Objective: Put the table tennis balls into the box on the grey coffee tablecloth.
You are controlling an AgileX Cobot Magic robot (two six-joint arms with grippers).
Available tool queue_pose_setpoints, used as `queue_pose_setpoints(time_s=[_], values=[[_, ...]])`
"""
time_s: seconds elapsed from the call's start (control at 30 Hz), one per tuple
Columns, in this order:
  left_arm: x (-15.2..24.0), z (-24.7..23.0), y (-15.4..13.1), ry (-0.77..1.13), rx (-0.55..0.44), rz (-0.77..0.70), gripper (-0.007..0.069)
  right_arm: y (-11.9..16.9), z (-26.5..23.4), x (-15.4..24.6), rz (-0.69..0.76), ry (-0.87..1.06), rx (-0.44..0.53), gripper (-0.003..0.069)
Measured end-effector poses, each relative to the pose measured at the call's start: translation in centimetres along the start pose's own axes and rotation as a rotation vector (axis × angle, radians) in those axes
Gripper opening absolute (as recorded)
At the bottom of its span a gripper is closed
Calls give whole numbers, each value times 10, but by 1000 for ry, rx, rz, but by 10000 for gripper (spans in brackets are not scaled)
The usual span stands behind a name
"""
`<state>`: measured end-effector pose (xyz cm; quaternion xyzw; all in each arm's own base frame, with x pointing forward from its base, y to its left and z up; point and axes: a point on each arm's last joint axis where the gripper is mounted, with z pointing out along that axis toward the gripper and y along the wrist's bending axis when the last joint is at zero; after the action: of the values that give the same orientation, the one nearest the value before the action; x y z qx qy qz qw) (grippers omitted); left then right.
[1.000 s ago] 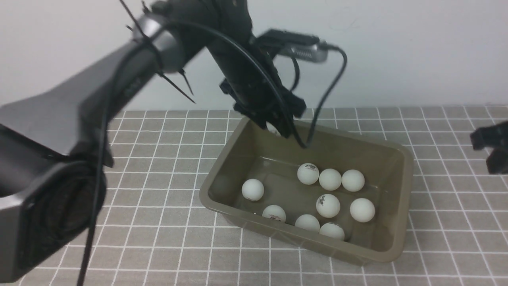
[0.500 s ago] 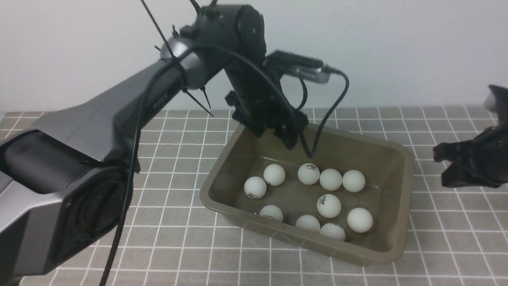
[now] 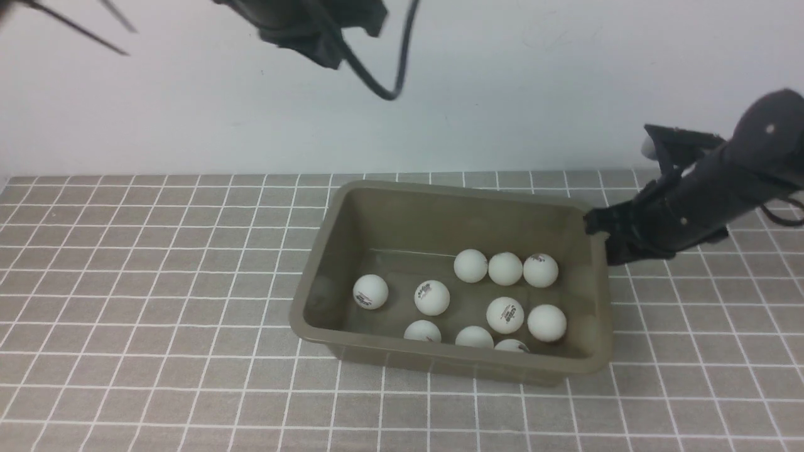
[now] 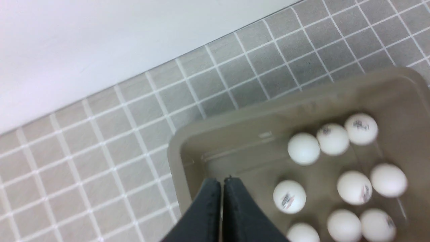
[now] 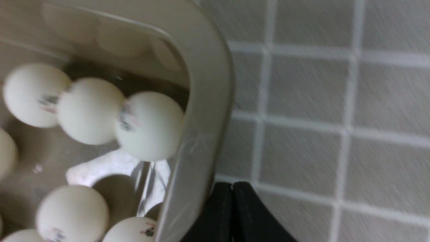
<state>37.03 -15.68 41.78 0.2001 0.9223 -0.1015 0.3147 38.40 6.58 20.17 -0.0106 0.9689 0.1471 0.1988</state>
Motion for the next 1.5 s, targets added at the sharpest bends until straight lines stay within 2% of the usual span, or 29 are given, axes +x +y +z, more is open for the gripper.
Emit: queue_pose_setpoints(time_s=[0.23, 0.3, 0.4, 0.47, 0.53, 0.6, 0.67, 0.77, 0.97, 1.03, 1.3, 1.5], values=[[38, -54, 2, 7, -70, -16, -5, 7, -36, -7, -39, 63, -24, -14], [48, -68, 2, 3, -85, -28, -5, 9, -62, -5, -51, 29, -25, -14], [79, -107, -2, -35, -93, -47, -5, 26, -140, 15, -108, -126, -40, -14], [88, -117, -3, -62, -94, -61, -5, 34, -172, 30, -131, -205, -58, -14], [98, -127, -4, -92, -91, -69, -5, 40, -197, 45, -150, -274, -76, -14], [118, -143, -6, -180, -87, -87, -5, 49, -242, 86, -187, -445, -109, -14], [131, -147, -6, -228, -84, -99, -5, 51, -260, 111, -199, -547, -117, -14], [155, -151, -7, -291, -80, -110, -5, 49, -298, 176, -216, -872, -124, -14], [179, -137, -7, -282, -66, -127, -5, 30, -305, 259, -212, -1298, -108, -14], [183, -131, -7, -265, -61, -133, -5, 23, -297, 275, -219, -1369, -85, -14], [187, -133, -7, -288, -62, -130, -5, 14, -274, 295, -223, -1411, -74, -14], [216, -164, -10, -472, -63, -114, -5, 13, -275, 295, -222, -1418, -72, -13]])
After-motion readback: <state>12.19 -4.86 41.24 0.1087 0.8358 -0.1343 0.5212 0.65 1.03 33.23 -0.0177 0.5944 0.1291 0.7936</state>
